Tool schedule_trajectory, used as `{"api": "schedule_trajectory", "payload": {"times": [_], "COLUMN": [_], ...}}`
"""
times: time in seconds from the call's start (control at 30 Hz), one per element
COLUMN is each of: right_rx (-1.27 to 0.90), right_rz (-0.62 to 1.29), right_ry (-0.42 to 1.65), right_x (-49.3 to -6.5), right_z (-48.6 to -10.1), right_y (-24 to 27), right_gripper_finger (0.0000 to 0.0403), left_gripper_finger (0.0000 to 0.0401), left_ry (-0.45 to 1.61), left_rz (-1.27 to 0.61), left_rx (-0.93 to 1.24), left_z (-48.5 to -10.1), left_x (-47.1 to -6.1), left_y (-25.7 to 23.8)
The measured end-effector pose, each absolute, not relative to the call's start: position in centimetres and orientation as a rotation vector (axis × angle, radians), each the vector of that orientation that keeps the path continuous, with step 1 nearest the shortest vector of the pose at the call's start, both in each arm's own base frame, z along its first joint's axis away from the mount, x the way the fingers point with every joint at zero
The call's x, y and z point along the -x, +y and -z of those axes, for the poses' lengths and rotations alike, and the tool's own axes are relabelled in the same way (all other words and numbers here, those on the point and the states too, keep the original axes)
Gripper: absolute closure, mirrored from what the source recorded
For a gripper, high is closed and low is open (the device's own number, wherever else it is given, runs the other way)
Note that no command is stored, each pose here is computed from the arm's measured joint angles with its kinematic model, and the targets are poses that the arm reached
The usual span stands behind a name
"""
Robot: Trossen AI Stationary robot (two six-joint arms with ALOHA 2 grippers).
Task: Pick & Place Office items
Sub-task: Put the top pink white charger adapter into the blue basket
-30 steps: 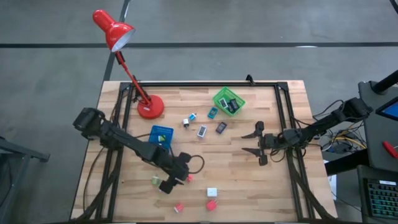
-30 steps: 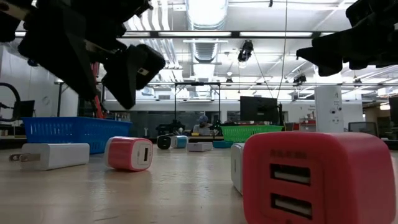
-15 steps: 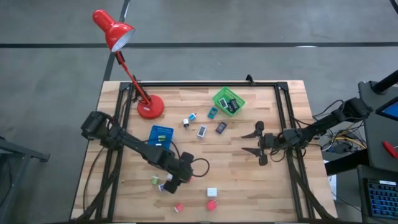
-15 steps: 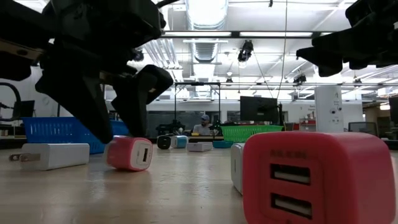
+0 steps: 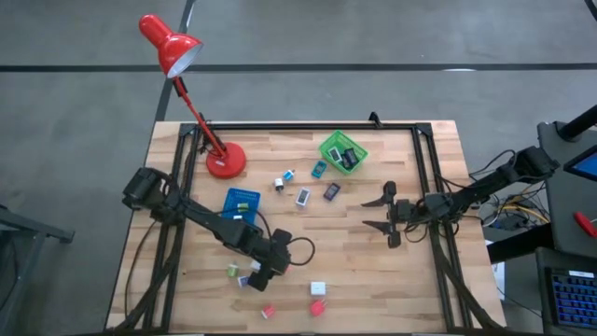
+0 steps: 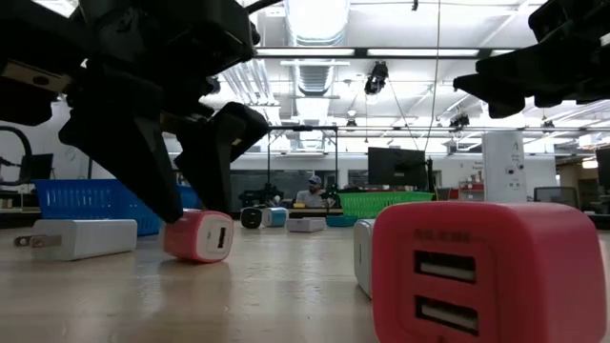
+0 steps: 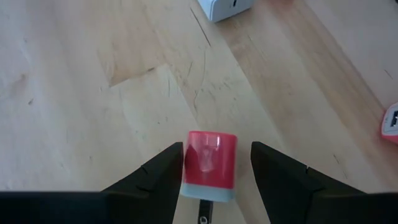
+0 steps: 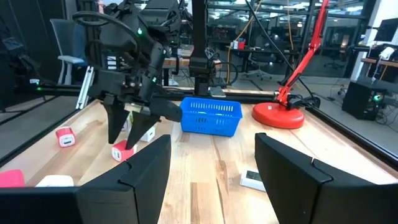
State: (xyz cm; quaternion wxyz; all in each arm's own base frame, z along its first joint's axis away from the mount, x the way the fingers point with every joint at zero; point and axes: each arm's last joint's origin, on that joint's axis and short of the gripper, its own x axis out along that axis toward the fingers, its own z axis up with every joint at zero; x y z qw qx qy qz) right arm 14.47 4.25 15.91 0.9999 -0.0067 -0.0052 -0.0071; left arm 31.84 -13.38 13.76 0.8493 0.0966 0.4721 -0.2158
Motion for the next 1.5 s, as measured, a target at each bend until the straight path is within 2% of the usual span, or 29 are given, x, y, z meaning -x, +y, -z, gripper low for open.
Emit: {"api": "schedule_trajectory", "payload": {"times": [0.3, 0.7, 0.8, 0.97, 1.33, 1.5], "right_rx": [0.014, 0.009, 0.003, -0.004, -0.016, -0.024], "right_rz": [0.032, 0.038, 0.040, 0.040, 0.040, 0.040], "right_ry": [-0.009, -0.009, -0.009, -0.009, -0.009, -0.009], "right_x": [-14.5, -14.5, -14.5, -14.5, -14.5, -14.5], "right_z": [-15.9, -15.9, -15.9, -15.9, -15.9, -15.9], "right_y": [4.2, 4.2, 4.2, 4.2, 4.2, 4.2], "right_gripper_finger": [0.0179, 0.0179, 0.0179, 0.0179, 0.0179, 0.0179], "left_gripper_finger": [0.0206, 0.0206, 0.0218, 0.0274, 0.0274, 0.0274], "left_ry": [1.042, 1.021, 0.999, 0.972, 0.955, 0.865], "left_rz": [0.460, 0.475, 0.456, 0.419, 0.434, 0.458], "left_rx": [-0.199, -0.187, -0.196, -0.224, -0.267, -0.260], "left_z": [-12.1, -12.1, -12.1, -12.2, -12.2, -12.0], "left_x": [-32.0, -32.1, -32.2, -32.4, -32.4, -32.5], "left_y": [-13.5, -13.6, -13.5, -13.5, -13.6, -13.8]}}
